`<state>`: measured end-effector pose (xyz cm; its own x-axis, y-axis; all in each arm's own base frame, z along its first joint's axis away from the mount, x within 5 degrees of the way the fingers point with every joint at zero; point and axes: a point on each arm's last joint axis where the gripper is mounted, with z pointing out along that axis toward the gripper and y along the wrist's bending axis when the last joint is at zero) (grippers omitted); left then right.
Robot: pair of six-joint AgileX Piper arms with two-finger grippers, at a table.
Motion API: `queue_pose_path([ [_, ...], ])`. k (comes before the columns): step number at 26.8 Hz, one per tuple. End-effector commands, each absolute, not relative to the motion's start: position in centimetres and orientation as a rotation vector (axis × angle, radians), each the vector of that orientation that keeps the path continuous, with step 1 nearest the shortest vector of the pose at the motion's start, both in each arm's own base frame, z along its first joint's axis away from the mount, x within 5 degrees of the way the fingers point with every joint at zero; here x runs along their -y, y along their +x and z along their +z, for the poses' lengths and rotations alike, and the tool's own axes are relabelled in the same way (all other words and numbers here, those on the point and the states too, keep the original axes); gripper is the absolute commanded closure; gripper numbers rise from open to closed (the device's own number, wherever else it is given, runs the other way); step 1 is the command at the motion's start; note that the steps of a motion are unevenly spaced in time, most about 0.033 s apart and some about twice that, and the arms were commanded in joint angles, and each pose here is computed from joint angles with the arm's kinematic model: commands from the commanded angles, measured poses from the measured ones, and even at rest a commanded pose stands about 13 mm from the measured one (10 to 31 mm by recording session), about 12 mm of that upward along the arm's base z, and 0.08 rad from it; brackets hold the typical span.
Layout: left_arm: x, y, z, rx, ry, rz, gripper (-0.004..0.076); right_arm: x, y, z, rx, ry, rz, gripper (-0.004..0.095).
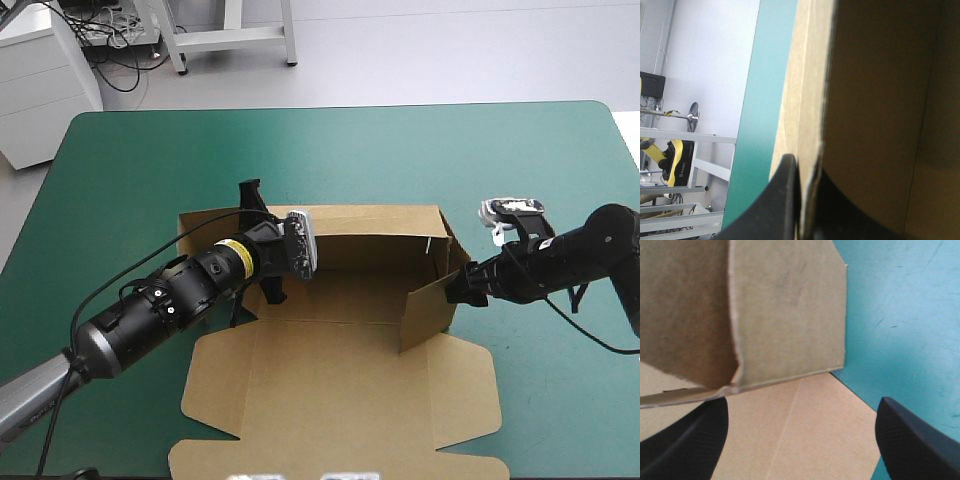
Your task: Fold the box
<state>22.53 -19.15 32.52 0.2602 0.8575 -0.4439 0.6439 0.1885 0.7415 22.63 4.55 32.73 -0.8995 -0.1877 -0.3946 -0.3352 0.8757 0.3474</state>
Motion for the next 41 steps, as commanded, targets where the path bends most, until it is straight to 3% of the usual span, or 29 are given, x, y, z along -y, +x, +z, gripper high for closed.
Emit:
queue_pose_path([
  [1,19.0,22.2,32.3,-1.559,1.496,0.214,0.0756,-5.1,21.8,33.6,-2.569,-0.431,0.658,0.0174],
  [11,19.5,22.6,31.0,-1.635,1.510,0.177,0.0756,-8.1,22.2,33.6,-2.394,-0.648,0.606,0.0174],
  [15,19.4,22.6,30.9,-1.647,1.515,0.178,0.0756,-9.6,22.1,33.6,-2.358,-0.696,0.519,0.0174],
  [30,19.0,22.4,30.2,-1.701,1.560,0.202,0.0756,-10.7,22.7,33.8,-2.269,-0.695,0.466,0.0175],
  [38,18.4,21.6,27.6,-1.754,1.633,0.207,0.0756,-11.5,23.1,33.7,-2.227,-0.718,0.438,0.0320],
  [41,18.4,21.6,27.5,-1.762,1.631,0.192,0.0756,-11.4,23.2,33.6,-2.228,-0.730,0.417,0.0416],
])
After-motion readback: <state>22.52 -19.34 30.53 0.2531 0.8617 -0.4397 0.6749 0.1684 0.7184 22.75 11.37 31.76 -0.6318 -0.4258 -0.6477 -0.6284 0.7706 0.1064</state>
